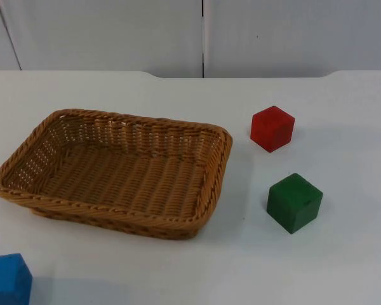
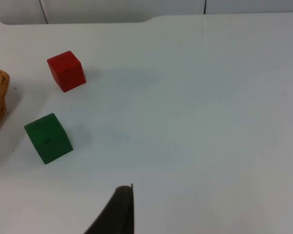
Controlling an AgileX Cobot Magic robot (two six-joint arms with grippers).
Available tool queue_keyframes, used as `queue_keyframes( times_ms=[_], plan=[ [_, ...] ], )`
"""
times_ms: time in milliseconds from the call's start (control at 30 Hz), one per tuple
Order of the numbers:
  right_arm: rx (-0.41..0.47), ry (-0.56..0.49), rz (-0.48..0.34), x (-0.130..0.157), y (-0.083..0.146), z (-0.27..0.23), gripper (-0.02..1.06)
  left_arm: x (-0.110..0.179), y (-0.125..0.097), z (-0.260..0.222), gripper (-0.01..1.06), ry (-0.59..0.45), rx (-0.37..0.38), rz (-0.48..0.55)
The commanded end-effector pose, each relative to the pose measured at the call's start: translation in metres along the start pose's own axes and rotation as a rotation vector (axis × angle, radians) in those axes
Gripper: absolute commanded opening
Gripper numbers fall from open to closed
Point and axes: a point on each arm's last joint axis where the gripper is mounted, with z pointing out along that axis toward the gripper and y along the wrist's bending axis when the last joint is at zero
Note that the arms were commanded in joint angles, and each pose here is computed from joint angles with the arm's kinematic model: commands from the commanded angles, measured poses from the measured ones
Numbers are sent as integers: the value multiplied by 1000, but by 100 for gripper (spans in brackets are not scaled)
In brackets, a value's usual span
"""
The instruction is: Pick up one cube with each hand and place exactly two cubes into the same basket, leaving the remaining cube outside.
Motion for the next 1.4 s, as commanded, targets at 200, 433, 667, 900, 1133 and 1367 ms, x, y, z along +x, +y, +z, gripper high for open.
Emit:
queue_keyframes(
  times_ms=[200, 433, 667, 900, 1133, 1367],
  plan=[
    [8, -6, 1, 0, 0, 1, 105, 0, -1, 1, 105, -12, 11, -12],
    [12, -6, -7, 0, 0, 1, 105, 0, -1, 1, 105, -12, 9, -11],
    [14, 1, -9, -2, 0, 2, 105, -2, -1, -1, 105, -21, 11, -12],
    [13, 28, -15, -21, 1, 8, 105, -5, -1, -3, 105, -38, 11, -13],
    [13, 50, -18, -34, 2, 13, 105, -11, 0, 10, 105, 50, 13, -18],
    [14, 69, -21, -40, 2, 17, 105, -14, 0, 13, 105, 56, 13, -15]
  ],
)
